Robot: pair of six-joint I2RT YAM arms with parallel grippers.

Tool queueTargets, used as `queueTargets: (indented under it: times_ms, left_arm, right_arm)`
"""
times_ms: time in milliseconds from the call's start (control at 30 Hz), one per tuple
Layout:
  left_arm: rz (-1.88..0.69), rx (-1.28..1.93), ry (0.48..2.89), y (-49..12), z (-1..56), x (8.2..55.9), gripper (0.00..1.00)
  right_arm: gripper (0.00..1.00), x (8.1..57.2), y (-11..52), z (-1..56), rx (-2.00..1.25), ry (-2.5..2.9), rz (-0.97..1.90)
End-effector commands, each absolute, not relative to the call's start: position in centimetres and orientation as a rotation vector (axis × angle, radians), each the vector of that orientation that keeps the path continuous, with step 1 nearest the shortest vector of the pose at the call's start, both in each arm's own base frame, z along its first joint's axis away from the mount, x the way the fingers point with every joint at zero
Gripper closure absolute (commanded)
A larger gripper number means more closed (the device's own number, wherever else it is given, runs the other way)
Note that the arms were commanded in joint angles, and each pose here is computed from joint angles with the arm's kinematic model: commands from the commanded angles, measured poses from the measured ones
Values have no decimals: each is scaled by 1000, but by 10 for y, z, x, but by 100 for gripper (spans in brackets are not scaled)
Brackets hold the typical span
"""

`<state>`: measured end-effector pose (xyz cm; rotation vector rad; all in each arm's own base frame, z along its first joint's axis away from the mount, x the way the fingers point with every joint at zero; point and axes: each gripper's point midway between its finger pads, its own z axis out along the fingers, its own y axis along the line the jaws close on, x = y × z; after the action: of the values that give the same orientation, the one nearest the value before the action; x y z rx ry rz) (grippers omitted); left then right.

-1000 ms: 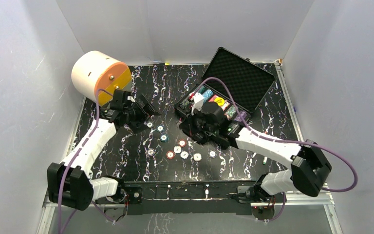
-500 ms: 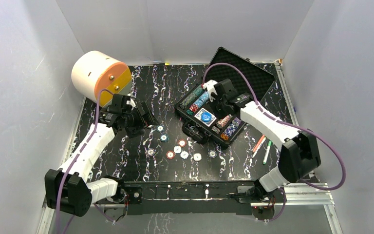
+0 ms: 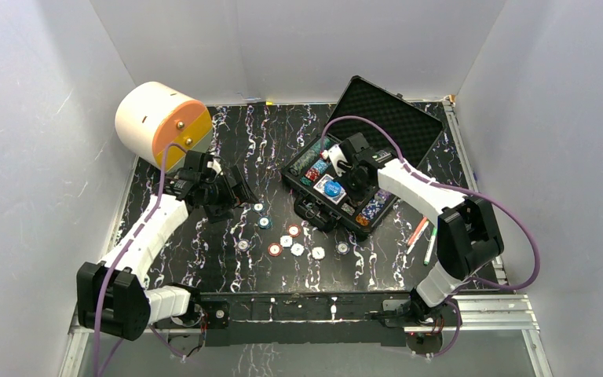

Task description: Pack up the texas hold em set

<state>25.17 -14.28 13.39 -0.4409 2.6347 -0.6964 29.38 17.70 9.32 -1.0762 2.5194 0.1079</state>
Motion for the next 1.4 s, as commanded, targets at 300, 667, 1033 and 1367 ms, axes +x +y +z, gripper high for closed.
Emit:
queueTargets:
  times_ms: [300,667,1033,1367]
  left_arm:
    - [-759,-417,2670,-150,129,246,2]
    - [-321,-619,2726,-96,90,230,2]
    - [-263,-694,2824,-94,57,210,30]
    - [-115,-569,2914,-108,36,204,32]
  right_arm:
    - [58,302,176,114,-1031,2485,84]
    - [57,304,205,170,-708,2424,312]
    - [58,296,242,201,-392,2266,652]
    - [60,289,250,192,-400,2262,716]
